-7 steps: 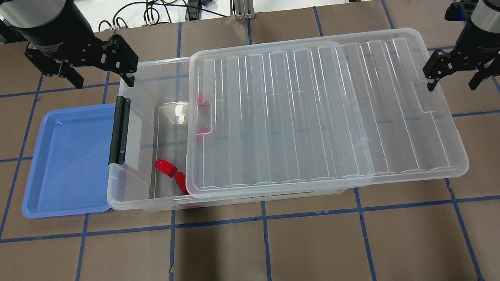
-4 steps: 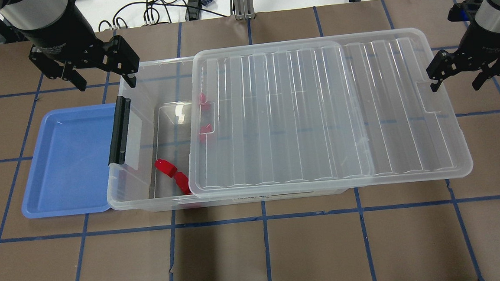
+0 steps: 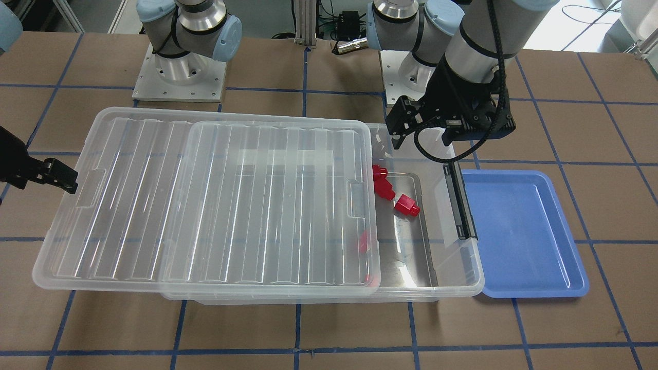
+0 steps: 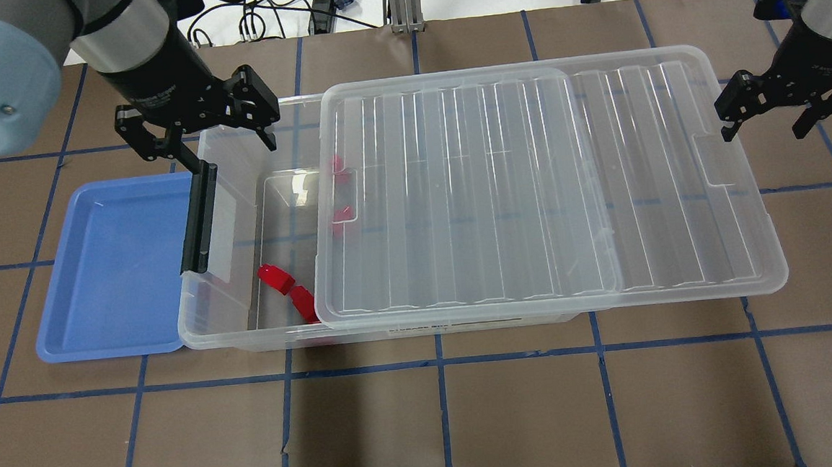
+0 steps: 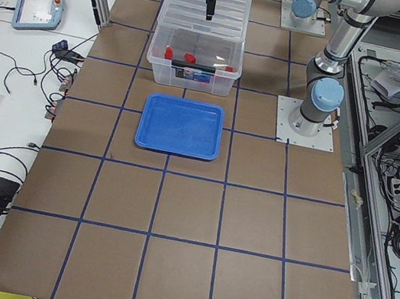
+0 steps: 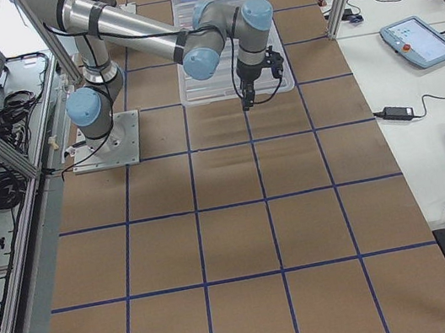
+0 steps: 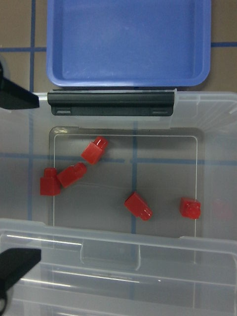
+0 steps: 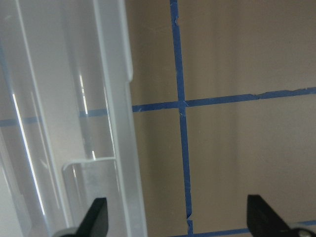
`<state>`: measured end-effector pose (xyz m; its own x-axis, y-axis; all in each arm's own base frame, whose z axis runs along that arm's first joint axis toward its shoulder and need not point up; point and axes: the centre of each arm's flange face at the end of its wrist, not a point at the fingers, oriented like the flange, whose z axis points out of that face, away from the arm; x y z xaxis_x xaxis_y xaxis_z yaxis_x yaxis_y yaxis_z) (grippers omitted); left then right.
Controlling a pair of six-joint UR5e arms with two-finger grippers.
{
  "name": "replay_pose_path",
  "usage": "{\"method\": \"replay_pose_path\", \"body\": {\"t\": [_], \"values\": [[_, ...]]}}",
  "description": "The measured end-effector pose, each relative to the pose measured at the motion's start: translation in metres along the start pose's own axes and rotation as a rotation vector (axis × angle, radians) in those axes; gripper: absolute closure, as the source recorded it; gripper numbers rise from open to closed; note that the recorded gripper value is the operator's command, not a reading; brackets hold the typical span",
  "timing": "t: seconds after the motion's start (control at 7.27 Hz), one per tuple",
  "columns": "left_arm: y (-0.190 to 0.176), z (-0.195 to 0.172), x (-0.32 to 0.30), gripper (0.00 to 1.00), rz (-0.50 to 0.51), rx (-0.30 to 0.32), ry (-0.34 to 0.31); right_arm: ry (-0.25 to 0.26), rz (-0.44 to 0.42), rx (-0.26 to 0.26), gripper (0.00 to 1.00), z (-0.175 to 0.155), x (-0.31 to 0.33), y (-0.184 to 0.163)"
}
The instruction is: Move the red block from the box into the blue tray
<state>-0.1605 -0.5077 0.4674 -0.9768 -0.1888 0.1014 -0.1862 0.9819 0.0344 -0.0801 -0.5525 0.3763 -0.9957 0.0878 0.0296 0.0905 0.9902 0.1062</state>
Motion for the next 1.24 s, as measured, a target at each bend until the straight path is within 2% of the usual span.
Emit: {"method": "replay_pose_path", "body": {"t": [0.14, 0.69, 0.96, 1.24], "values": [[0.002, 0.026, -0.001, 0.0, -0.055, 0.0, 0.002, 0.001, 0.001, 0.003, 0.0, -0.007, -0.002, 0.006], [0.024, 0.123, -0.017, 0.0, -0.303, 0.023, 0.011, 0.022, 0.011, 0.042, 0.0, -0.072, -0.015, 0.064], [0.026, 0.138, -0.022, 0.0, -0.35, 0.03, 0.012, 0.018, 0.006, 0.058, 0.0, -0.082, -0.02, 0.071], [0.035, 0.155, -0.028, 0.0, -0.37, 0.007, -0.015, 0.019, -0.003, 0.064, 0.0, -0.086, -0.025, 0.073]]}}
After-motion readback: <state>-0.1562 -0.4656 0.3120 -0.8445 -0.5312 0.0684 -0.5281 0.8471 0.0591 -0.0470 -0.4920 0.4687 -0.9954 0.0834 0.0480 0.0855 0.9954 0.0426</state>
